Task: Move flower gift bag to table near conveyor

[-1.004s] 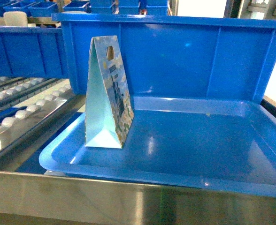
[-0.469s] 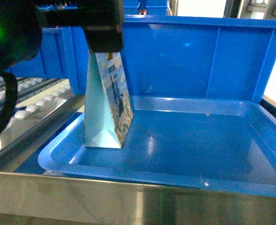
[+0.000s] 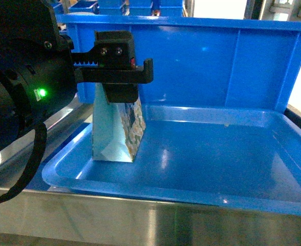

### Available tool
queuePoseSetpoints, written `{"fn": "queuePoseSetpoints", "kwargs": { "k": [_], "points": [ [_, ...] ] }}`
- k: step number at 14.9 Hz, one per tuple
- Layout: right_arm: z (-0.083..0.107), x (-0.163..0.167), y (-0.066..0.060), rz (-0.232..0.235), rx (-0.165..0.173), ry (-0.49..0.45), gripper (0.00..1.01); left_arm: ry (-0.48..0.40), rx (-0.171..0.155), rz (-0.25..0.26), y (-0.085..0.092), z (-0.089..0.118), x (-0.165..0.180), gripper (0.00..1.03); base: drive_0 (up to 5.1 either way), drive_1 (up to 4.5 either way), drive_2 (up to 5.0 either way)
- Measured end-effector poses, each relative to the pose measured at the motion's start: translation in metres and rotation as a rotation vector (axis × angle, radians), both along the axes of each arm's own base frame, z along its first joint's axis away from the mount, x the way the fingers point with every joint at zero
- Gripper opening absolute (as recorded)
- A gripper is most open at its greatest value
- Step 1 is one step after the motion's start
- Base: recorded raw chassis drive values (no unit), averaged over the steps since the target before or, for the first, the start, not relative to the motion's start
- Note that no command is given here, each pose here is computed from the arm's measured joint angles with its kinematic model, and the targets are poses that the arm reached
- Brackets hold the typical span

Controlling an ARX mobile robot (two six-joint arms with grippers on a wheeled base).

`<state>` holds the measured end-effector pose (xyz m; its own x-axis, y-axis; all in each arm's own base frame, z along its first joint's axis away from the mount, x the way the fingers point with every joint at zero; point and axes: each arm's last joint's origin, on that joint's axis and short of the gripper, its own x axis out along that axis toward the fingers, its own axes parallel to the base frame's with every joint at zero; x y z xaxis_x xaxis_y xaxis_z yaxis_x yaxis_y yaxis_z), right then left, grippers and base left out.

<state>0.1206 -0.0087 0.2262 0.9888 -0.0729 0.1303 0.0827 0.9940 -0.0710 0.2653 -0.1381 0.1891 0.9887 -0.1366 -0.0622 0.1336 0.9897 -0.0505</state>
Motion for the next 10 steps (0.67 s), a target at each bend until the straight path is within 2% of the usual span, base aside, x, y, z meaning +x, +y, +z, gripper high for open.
{"fn": "queuePoseSetpoints", "kwargs": {
  "k": [2, 4, 6, 10],
  "points": [
    [0.0, 0.0, 0.0, -0.001, 0.0, 0.0, 0.02, 0.001, 0.001, -0.004, -0.003, -0.002, 0.002, 0.5, 0.0, 0.0, 0.0],
    [0.0, 0.0, 0.0, -0.001, 0.0, 0.0, 0.02, -0.023, -0.009, -0.008, -0.007, 0.0, 0.007, 0.21, 0.0, 0.0, 0.0],
    [0.0, 0.0, 0.0, -0.001, 0.0, 0.0, 0.02, -0.031, -0.011, 0.0, -0.008, 0.0, 0.011, 0.02, 0.0, 0.0, 0.0],
    [0.0, 0.0, 0.0, 0.0, 0.0, 0.0, 0.02, -0.043, -0.001, 0.024, -0.007, 0.0, 0.016, 0.02, 0.0, 0.0, 0.0]
  ]
}}
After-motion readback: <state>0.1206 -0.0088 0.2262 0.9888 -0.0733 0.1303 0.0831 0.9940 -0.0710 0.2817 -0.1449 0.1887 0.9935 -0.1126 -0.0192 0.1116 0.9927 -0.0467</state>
